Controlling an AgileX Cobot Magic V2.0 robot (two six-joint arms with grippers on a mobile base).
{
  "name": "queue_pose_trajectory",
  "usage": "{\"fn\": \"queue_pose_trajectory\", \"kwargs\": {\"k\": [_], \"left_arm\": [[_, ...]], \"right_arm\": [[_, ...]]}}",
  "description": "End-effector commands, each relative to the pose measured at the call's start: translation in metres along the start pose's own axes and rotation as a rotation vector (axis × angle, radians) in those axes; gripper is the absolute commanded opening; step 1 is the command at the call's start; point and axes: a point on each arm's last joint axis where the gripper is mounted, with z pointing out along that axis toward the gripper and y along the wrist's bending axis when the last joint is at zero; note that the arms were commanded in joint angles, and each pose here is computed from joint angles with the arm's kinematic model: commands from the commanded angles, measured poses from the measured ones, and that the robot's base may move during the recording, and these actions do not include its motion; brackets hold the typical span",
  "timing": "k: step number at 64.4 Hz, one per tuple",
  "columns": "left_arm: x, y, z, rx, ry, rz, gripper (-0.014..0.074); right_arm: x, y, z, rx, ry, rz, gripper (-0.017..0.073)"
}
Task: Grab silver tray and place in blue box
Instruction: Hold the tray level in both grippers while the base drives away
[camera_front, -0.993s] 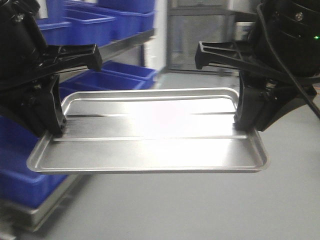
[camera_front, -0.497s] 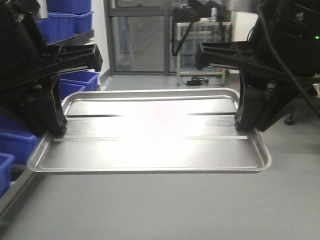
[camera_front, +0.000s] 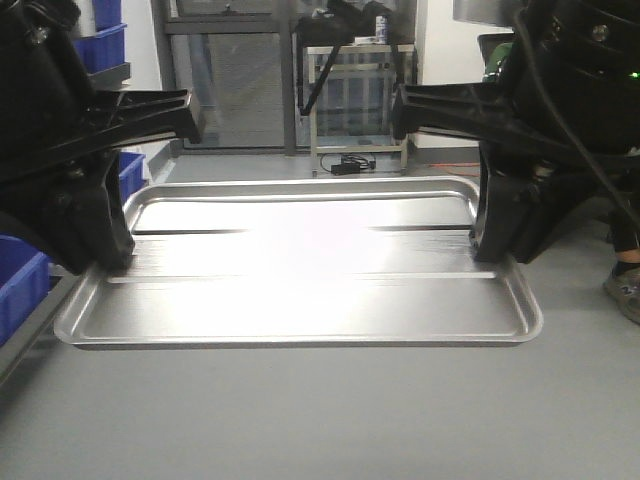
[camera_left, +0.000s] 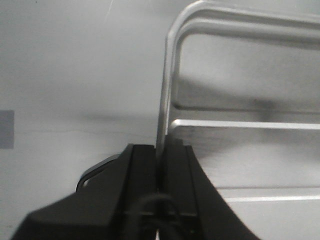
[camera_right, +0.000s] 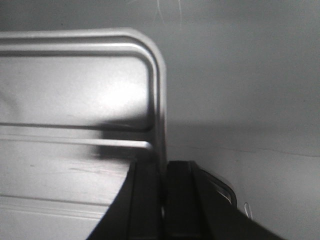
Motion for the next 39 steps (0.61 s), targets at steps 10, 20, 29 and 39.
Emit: {"fn": "queue_pose_trajectory", "kwargs": {"k": [10, 20, 29, 39], "left_arm": [[-0.0066, -0.0010, -0.0127, 0.012, -0.056, 0.011, -0.0104], [-0.0066, -0.0010, -0.0127, 0.012, -0.056, 0.011, -0.0104], [-0.0066, -0.0010, -0.0127, 0.012, -0.056, 0.011, -0.0104], [-0.0066, -0.0010, -0.0127, 0.012, -0.056, 0.011, -0.0104]], "right_arm": [[-0.0072, -0.0016, -0.0156, -0.003, -0.061, -0.027, 0.0057], [-0.0072, -0.0016, -0.0156, -0.003, -0.061, -0.027, 0.0057], [-0.0072, -0.0017, -0.0156, -0.002, -0.061, -0.027, 0.0057], [-0.0072, -0.0017, -0.0156, -0.002, -0.061, -0.027, 0.0057]]}}
